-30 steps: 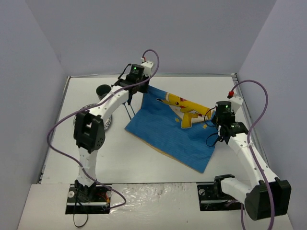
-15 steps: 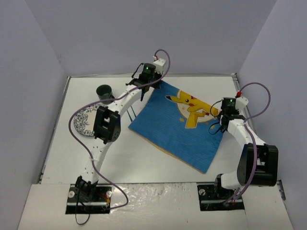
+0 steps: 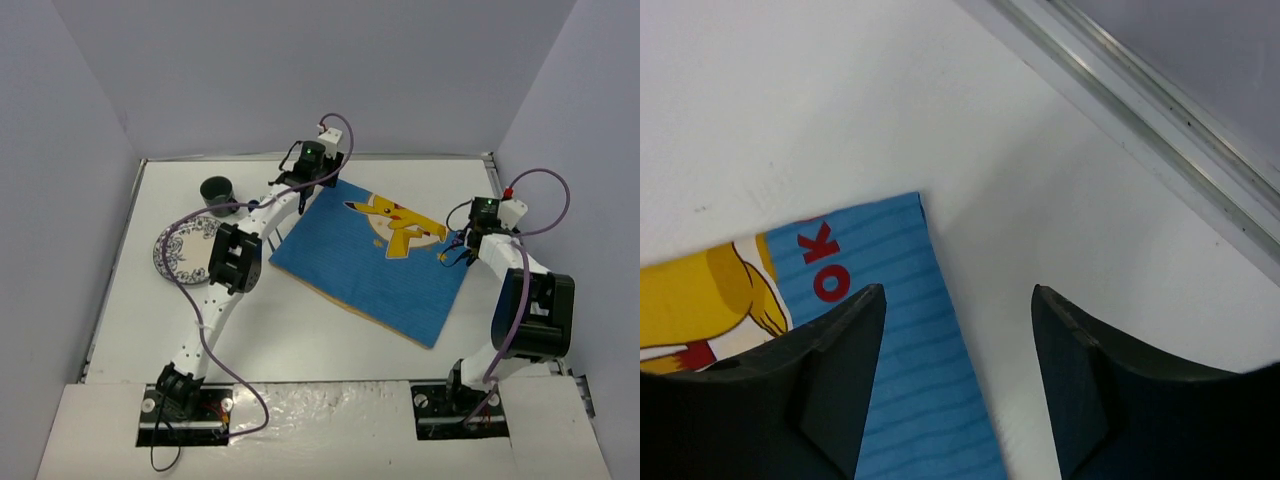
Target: Set the dinner table for one person
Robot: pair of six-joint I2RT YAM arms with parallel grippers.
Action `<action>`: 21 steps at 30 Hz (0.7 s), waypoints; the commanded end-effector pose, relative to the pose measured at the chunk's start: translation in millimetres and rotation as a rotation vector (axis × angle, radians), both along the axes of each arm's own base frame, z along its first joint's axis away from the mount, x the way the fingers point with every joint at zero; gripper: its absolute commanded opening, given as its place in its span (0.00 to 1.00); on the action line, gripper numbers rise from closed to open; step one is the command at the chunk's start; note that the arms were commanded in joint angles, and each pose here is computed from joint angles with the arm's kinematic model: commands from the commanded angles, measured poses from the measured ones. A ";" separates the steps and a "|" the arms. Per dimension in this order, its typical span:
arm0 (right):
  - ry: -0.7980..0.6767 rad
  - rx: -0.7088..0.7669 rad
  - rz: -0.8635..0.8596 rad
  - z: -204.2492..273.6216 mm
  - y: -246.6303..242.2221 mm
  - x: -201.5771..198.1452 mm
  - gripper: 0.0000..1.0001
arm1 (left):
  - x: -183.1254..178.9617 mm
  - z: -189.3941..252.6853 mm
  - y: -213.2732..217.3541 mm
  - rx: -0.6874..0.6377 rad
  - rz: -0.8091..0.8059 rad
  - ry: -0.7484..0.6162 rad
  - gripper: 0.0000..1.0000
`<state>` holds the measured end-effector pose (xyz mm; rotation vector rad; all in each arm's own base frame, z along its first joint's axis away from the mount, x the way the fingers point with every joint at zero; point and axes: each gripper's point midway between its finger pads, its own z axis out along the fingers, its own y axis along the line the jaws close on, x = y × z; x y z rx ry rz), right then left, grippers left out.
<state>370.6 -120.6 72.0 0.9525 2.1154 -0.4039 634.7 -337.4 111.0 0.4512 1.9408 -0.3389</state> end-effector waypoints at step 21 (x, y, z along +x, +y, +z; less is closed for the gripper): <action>-0.139 0.100 0.560 38.7 120.8 59.6 0.85 | -167.3 98.2 41.9 -0.094 0.220 0.157 0.97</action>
